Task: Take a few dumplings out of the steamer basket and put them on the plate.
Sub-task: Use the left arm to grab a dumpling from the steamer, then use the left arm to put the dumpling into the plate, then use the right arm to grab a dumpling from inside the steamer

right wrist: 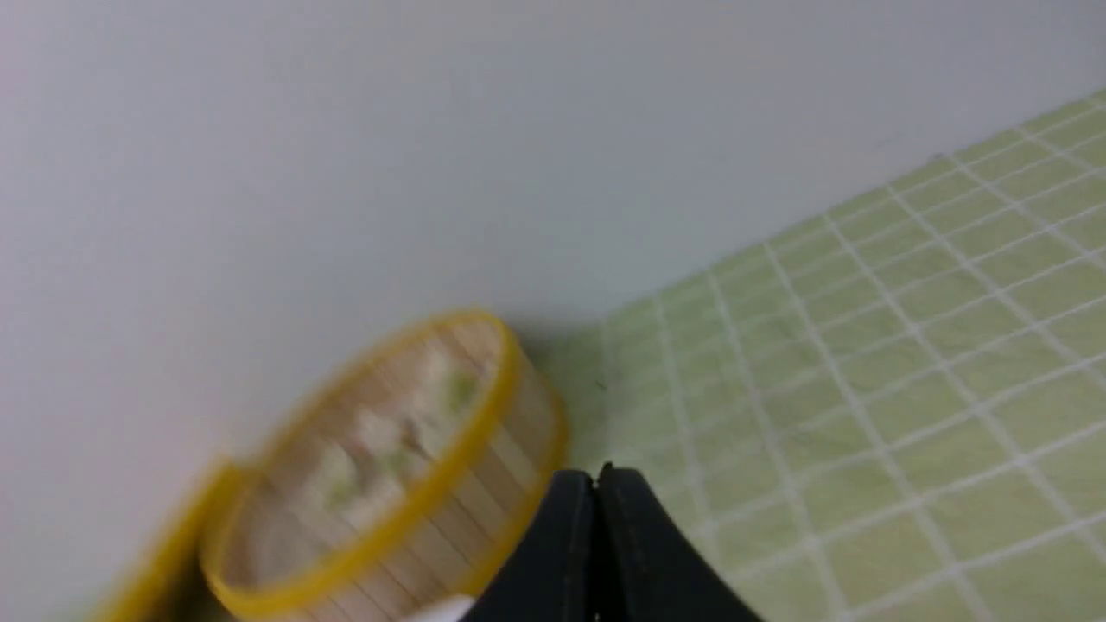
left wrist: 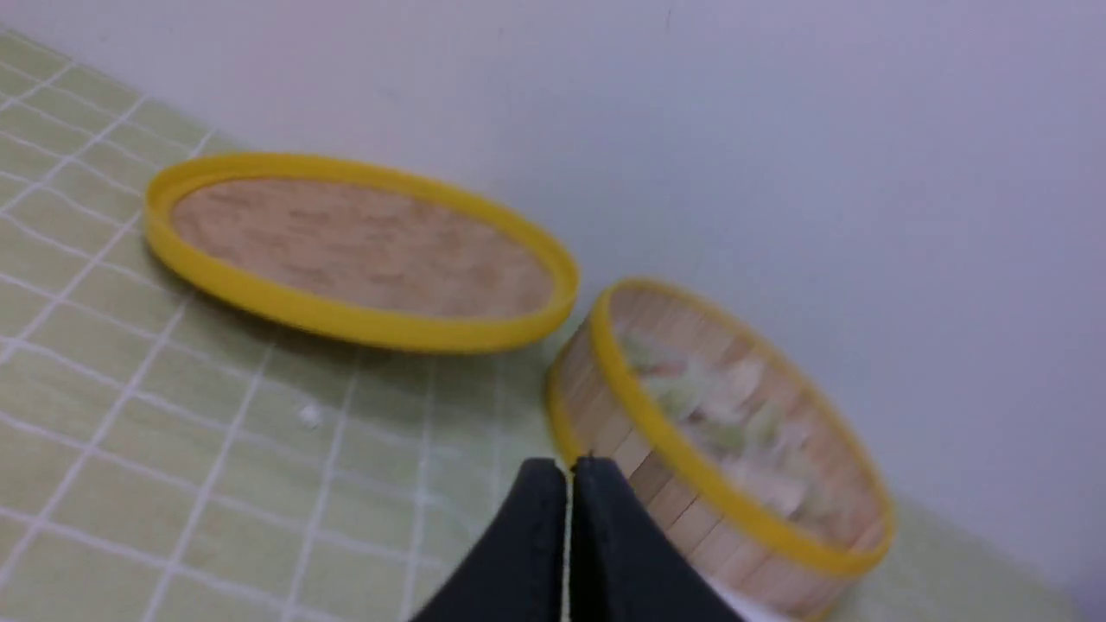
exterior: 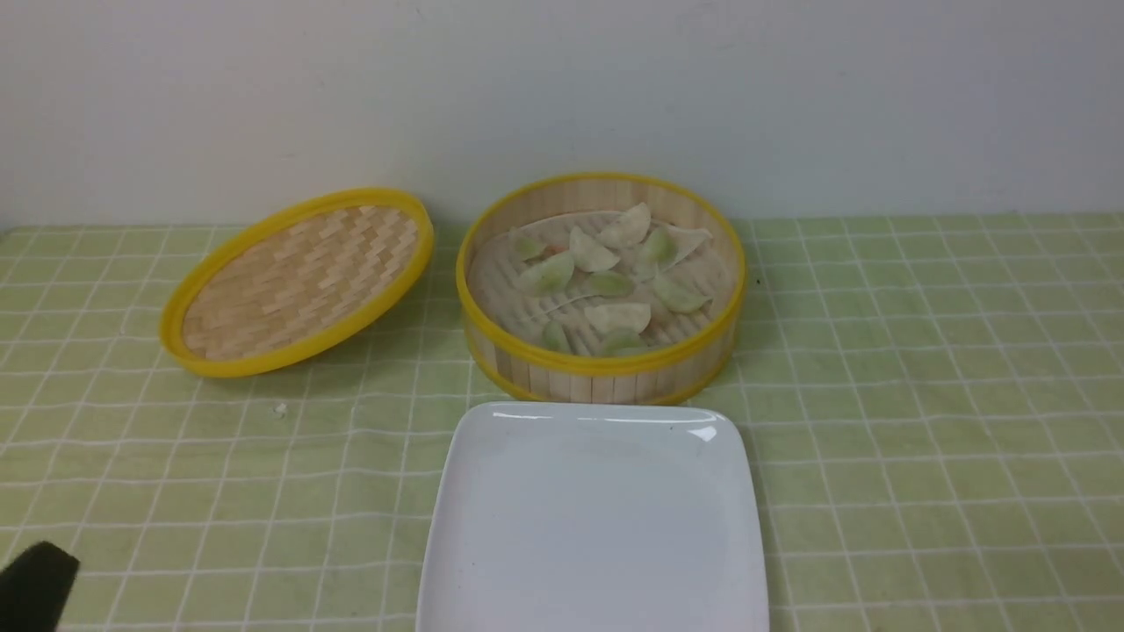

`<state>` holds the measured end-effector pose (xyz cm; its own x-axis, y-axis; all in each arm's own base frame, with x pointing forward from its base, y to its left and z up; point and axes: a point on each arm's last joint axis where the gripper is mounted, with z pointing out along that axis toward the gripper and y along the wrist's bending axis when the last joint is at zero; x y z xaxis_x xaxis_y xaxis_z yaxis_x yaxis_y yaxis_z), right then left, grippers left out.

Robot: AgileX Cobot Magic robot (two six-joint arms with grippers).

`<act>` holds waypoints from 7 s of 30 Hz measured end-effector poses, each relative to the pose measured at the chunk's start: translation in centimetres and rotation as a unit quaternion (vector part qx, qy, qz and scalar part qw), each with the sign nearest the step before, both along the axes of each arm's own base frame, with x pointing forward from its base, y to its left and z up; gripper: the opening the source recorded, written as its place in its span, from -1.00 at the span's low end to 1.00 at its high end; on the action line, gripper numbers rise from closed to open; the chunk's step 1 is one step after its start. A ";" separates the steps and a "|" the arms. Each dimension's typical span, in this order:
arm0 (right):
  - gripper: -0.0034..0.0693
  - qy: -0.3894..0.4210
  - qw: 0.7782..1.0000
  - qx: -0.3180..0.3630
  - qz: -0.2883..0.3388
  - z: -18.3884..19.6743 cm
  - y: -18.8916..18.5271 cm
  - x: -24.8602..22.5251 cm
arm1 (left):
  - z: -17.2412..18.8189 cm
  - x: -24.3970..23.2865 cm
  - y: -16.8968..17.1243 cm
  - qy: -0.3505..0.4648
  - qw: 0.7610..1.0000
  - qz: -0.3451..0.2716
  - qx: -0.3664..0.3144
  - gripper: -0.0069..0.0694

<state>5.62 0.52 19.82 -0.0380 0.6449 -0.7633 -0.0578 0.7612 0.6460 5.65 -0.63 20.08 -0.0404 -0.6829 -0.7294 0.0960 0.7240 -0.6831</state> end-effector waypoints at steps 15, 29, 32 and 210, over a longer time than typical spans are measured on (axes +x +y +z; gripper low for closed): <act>-0.95 -0.106 0.978 0.179 0.000 6.1 -0.4 -1.2 | 11.6 -2.1 0.5 -0.162 0.986 0.028 0.024 -0.84; -0.95 0.155 0.935 -0.205 0.246 20.6 3.7 3.5 | 16.8 11.0 -4.3 0.308 0.885 -0.276 0.213 -0.84; -0.95 0.250 0.900 -0.227 0.276 19.9 3.7 6.1 | 14.6 14.7 -4.8 0.398 0.825 -0.332 0.223 -0.84; -0.82 0.430 0.731 -0.416 0.329 6.9 21.9 36.2 | 16.2 2.3 -3.7 0.314 0.818 -0.284 0.390 -0.84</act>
<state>41.80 22.37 26.69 -0.8276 -0.4021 -0.3916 -0.4328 0.9014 -0.0109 7.90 -4.37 36.33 -0.7237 0.2395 -0.6472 0.3760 0.9232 -0.0789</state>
